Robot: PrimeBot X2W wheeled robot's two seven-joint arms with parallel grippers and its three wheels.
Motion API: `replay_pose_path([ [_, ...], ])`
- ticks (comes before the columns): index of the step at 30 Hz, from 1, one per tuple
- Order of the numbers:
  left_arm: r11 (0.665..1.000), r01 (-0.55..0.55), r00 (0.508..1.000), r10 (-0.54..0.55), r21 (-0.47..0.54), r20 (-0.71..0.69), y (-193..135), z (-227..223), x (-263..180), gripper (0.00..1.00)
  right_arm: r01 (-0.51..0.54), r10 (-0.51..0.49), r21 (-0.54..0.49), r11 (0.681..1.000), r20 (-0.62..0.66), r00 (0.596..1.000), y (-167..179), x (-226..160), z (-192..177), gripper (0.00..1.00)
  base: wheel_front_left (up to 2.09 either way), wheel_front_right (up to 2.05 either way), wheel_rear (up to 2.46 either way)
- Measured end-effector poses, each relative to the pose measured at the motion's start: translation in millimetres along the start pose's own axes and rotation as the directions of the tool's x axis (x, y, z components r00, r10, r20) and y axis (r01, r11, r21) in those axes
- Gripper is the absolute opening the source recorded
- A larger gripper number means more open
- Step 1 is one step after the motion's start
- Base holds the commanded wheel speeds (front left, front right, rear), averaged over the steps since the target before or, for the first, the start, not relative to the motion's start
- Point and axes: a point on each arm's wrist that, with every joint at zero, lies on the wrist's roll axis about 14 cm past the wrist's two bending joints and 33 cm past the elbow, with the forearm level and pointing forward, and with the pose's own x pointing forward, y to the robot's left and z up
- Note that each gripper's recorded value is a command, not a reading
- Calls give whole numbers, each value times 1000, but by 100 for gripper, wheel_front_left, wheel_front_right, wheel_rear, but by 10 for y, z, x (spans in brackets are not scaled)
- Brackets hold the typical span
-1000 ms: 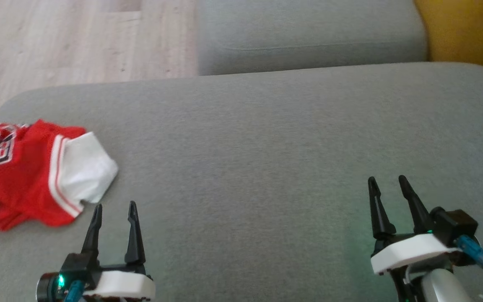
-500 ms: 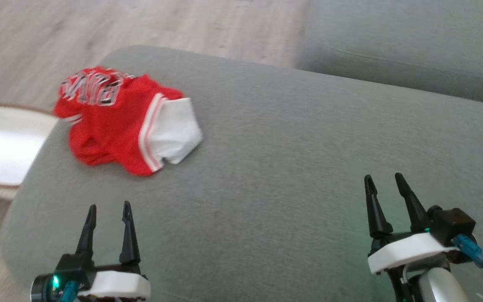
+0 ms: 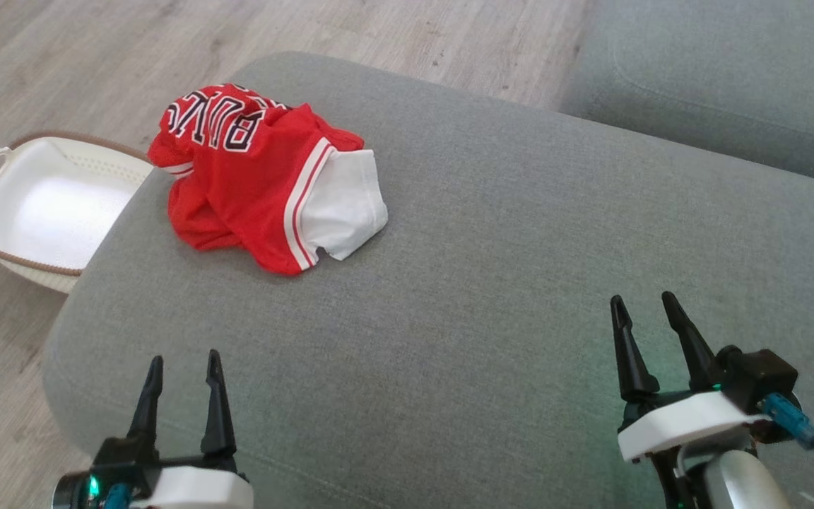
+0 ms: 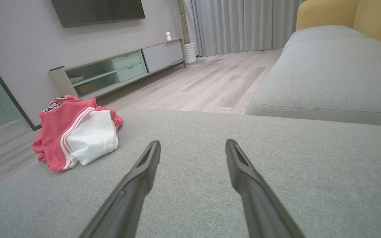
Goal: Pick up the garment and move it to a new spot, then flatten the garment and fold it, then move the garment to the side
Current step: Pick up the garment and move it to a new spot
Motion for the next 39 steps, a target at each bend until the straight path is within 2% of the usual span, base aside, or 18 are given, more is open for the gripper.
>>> replay_pose_path([
  [5, 998, 57, 998, -56, -36, 36, -141, 218, 179, 100, 16, -15, 9, 1000, -10, 1000, -76, 21, -41, 100, 0, 0, 0],
  [12, 989, 147, 980, -141, -31, 141, -336, 1110, 906, 100, 45, -44, 26, 999, -40, 998, -258, 126, -149, 100, 0, 0, 0],
  [15, 987, 151, 984, -145, -46, 107, -324, 1232, 1144, 100, 49, -48, 26, 998, -41, 998, -314, 200, -159, 100, 0, 0, 0],
  [19, 986, 125, 992, -125, -113, 11, -242, 1321, 1626, 100, 70, -69, 22, 997, -27, 997, -479, 351, -145, 100, 0, 0, 0],
  [22, 986, 106, 987, -120, -131, -107, -229, 1191, 1958, 100, 102, -101, 21, 995, -35, 994, -646, 391, -207, 100, 0, 0, 0],
  [25, 990, 71, 951, -104, -121, -292, -234, 815, 2196, 100, 150, -148, 24, 988, -56, 987, -848, 361, -309, 100, 0, 0, 0],
  [27, 992, 37, 906, -85, -123, -415, -239, 497, 2279, 100, 185, -183, 27, 982, -69, 981, -980, 308, -371, 100, 0, 0, 0],
  [30, 998, -4, 812, -30, -57, -583, -195, 15, 2306, 100, 237, -234, 25, 971, -80, 969, -1174, 226, -431, 100, 0, 0, 0],
  [34, 1000, -13, 743, -2, -17, -669, -269, -340, 2368, 100, 294, -291, 19, 956, -84, 953, -1381, 122, -464, 100, 0, 0, 0],
  [35, 1000, -13, 722, 17, 11, -692, -263, -422, 2369, 91, 308, -305, 18, 951, -87, 948, -1426, 88, -475, 100, 0, 0, 0],
  [36, 999, -7, 707, 37, 45, -706, -243, -479, 2370, 0, 320, -317, 22, 947, -88, 944, -1462, 55, -482, 100, 0, 0, 0],
  [39, 996, 6, 704, 56, 85, -708, -230, -493, 2389, 0, 346, -343, 29, 938, -85, 936, -1525, -30, -470, 100, 0, 0, 0],
])
